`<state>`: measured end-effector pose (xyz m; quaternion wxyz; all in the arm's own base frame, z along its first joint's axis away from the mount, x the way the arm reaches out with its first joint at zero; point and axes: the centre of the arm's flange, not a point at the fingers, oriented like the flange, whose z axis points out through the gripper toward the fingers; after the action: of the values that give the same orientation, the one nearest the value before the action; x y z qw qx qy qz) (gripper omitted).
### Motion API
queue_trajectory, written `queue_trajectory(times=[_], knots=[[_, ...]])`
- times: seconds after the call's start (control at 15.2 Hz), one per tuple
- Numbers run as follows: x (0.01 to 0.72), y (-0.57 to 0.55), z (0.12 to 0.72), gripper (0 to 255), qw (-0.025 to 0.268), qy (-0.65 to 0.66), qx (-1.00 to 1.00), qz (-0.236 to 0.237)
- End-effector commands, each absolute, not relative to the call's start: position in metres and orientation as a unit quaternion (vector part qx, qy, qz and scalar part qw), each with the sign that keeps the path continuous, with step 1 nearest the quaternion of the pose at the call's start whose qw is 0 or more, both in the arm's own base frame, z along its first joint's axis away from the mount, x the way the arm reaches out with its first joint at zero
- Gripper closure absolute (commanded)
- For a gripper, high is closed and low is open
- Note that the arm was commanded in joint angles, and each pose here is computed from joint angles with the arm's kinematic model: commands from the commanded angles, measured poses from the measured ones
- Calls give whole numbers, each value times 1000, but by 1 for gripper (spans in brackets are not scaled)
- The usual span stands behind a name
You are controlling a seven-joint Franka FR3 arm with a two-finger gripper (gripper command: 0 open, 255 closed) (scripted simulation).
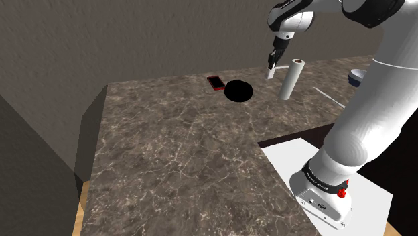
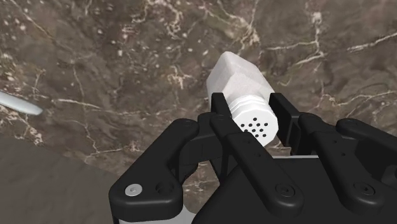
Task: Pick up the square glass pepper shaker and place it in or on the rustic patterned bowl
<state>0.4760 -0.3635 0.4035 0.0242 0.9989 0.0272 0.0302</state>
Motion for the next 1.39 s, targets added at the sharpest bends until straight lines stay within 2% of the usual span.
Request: queue_trajectory(times=[0.0,1.32], knots=[[476,-363,415,255,24,27,999,30],[476,-363,520,255,24,27,999,30]])
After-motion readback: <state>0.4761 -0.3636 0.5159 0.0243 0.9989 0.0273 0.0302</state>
